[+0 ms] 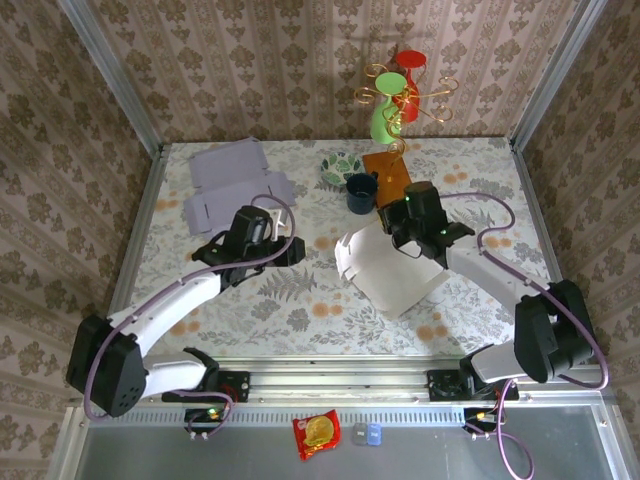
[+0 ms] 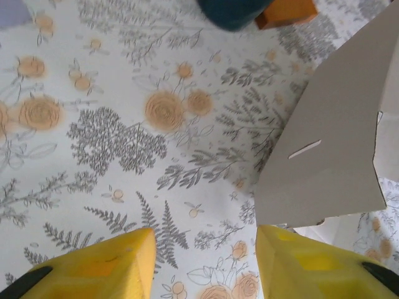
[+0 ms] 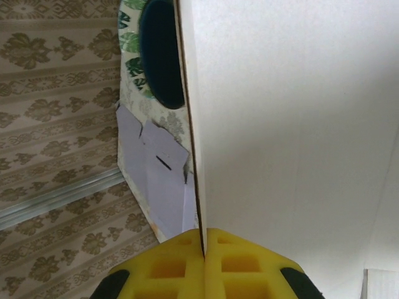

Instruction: Fold the paper box

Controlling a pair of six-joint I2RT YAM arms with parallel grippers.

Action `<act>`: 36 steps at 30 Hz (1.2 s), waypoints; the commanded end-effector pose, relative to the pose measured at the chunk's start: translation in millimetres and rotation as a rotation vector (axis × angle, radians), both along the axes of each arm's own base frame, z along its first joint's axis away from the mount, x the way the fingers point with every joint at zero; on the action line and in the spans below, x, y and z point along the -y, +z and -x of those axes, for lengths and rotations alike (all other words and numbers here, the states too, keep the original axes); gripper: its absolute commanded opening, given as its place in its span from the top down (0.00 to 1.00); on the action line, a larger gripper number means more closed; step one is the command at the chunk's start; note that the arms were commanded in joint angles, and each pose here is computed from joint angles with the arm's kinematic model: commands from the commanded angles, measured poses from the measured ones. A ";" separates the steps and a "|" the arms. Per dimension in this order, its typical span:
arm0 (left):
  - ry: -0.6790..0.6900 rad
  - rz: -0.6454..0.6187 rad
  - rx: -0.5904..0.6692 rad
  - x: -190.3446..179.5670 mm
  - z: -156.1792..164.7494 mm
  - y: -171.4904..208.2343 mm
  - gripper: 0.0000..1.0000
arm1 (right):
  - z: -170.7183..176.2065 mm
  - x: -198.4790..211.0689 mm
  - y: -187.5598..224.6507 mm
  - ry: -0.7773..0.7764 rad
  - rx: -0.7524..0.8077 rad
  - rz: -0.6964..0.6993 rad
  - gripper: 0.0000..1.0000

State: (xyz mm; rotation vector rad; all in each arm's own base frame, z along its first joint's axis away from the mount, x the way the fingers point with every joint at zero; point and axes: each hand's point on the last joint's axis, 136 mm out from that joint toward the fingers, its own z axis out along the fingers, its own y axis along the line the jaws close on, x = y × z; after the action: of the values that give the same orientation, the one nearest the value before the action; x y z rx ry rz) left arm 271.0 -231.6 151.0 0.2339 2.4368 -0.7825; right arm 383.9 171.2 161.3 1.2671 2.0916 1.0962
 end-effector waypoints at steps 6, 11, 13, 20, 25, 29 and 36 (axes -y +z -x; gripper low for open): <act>-0.029 0.018 0.008 13.0 1.3 -9.8 0.54 | -6.0 -7.1 -5.0 0.060 0.150 -0.036 1.00; -0.045 -0.002 0.027 17.3 2.5 -16.1 0.55 | -3.4 -10.3 8.3 0.083 0.220 -0.072 1.00; -0.046 -0.007 0.026 17.8 2.5 -17.9 0.56 | -4.9 -11.7 14.2 0.089 0.233 -0.075 1.00; -0.018 -0.039 0.047 10.0 -1.1 -16.4 0.55 | -7.6 -11.9 38.3 0.083 0.284 -0.097 1.00; -0.012 -0.037 0.064 3.3 -2.1 -13.2 0.54 | -6.7 -10.4 17.4 0.085 0.284 -0.116 1.00; -0.056 -0.040 0.073 5.1 3.1 -15.4 0.54 | -2.9 -5.9 -7.2 0.103 0.255 -0.110 1.00; -0.126 -0.072 0.088 11.9 11.1 -27.7 0.55 | 3.2 -1.5 -24.9 0.123 0.253 -0.133 1.00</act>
State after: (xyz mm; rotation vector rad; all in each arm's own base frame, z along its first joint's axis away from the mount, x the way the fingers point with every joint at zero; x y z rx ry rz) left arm 263.9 -237.6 124.5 0.3593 2.4180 -0.7189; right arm 384.1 171.9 146.5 1.0341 1.9313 1.3808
